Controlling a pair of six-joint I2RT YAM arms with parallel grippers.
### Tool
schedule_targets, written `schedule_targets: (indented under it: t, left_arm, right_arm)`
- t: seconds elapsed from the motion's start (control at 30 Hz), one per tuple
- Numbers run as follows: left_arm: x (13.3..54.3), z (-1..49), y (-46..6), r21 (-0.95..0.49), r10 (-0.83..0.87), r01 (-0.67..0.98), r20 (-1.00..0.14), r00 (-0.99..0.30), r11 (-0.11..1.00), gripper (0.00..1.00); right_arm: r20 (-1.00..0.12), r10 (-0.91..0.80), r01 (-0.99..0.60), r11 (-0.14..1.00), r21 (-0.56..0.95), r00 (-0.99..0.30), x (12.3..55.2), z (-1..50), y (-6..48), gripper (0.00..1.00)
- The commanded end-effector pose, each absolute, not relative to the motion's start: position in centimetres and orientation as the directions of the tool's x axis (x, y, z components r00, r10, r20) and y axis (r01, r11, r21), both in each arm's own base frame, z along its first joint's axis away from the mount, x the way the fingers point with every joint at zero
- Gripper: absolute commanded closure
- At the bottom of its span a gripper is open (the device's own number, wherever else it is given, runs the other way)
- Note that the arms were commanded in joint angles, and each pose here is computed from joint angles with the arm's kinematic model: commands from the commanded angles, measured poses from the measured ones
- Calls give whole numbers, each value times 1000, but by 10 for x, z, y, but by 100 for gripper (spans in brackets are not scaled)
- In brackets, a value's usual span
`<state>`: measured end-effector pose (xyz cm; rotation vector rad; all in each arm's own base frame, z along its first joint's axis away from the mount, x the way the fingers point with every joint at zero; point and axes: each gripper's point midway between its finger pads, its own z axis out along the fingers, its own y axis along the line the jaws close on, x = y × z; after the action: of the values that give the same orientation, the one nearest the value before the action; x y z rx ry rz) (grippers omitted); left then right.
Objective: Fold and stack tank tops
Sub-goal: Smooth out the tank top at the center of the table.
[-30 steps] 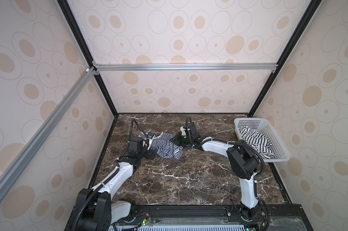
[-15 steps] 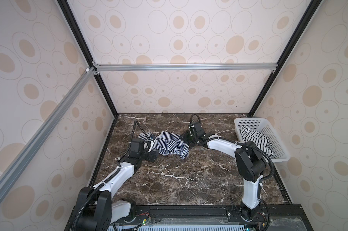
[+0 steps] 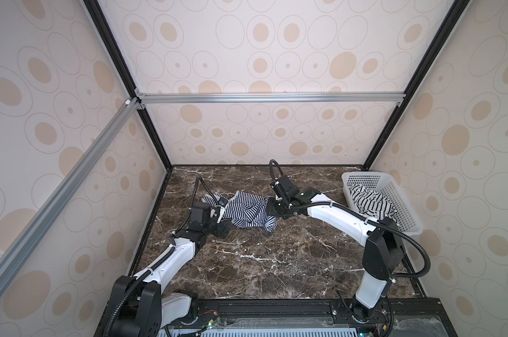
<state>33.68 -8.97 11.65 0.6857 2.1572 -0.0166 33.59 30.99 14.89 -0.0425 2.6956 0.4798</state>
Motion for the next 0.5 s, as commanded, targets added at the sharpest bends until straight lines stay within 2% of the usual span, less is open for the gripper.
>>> schedule_targets:
  t: [0.0,0.27,0.47]
  left_arm:
    - [335,119,-90,239,484,486,-735,-475,840,1]
    - [334,111,-87,250,490,477,-722,-489,843,1]
    - [333,110,-84,258,488,465,-722,-489,847,1]
  right_arm:
    - [-312,-47,-100,983,156,-949,310,113,285,54]
    - [-252,-36,-73,988,139,-967,301,66,290,53]
    - [-239,-46,-84,985,151,-970,308,53,304,55]
